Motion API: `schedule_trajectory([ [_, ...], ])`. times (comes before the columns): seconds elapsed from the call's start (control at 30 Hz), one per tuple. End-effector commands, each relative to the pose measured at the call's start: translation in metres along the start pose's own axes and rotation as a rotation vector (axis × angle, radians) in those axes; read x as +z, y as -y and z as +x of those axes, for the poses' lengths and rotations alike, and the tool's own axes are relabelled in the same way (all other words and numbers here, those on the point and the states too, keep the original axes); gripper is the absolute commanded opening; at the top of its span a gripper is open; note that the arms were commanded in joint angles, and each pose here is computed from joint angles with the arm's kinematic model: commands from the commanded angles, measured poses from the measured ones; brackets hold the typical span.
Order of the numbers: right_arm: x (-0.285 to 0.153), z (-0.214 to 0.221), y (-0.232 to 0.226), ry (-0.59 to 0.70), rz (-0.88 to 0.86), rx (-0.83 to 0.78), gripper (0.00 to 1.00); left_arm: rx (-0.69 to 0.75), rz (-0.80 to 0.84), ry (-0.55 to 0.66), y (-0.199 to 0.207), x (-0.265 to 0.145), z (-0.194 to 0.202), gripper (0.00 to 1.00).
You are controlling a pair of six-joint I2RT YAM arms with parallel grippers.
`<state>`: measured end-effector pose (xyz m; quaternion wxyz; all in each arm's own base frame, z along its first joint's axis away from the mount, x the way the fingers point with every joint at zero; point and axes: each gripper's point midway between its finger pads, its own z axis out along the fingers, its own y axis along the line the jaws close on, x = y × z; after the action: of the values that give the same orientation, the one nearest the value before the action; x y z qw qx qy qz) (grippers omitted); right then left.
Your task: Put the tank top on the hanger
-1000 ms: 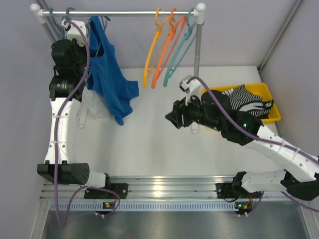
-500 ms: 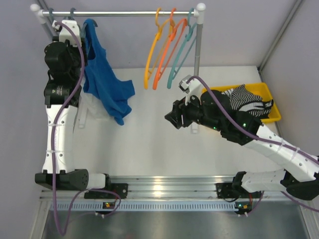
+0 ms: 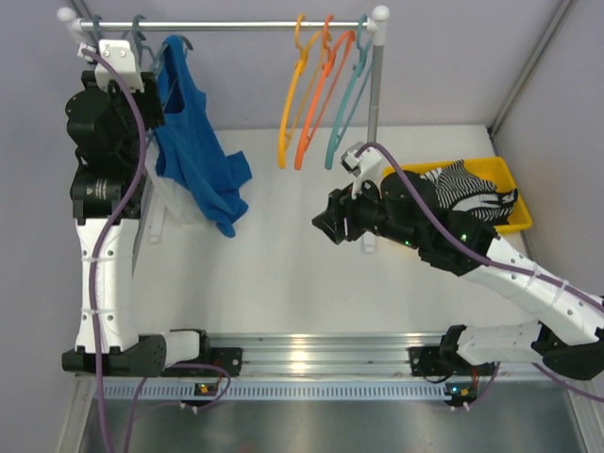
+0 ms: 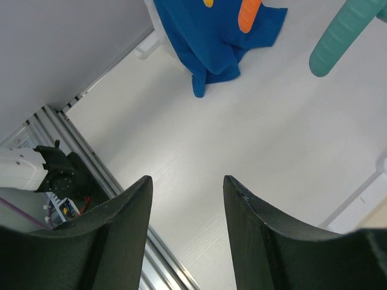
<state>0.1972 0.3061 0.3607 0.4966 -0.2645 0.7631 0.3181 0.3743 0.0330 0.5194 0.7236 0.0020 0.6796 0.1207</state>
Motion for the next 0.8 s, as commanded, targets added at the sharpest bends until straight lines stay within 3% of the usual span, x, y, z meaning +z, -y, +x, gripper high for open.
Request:
schedule_trajectory([
  [0.0,-0.01,-0.015,0.007,0.061,0.026,0.028,0.5,-0.072,0.063,0.127,0.004,-0.023,-0.043,0.61],
  [0.2,-0.018,-0.008,0.016,0.066,0.064,0.047,0.5,-0.166,0.3,0.151,0.045,-0.046,-0.05,0.64],
  [0.4,-0.03,0.001,0.03,0.072,0.124,0.064,0.51,-0.304,0.473,0.082,0.08,-0.066,-0.028,0.65],
  [0.6,-0.045,0.016,0.043,0.082,0.173,0.093,0.51,-0.408,0.622,0.015,0.121,-0.097,0.012,0.65],
  [0.77,-0.058,0.036,0.058,0.088,0.228,0.127,0.52,-0.431,0.671,-0.101,0.156,-0.116,0.067,0.65],
])
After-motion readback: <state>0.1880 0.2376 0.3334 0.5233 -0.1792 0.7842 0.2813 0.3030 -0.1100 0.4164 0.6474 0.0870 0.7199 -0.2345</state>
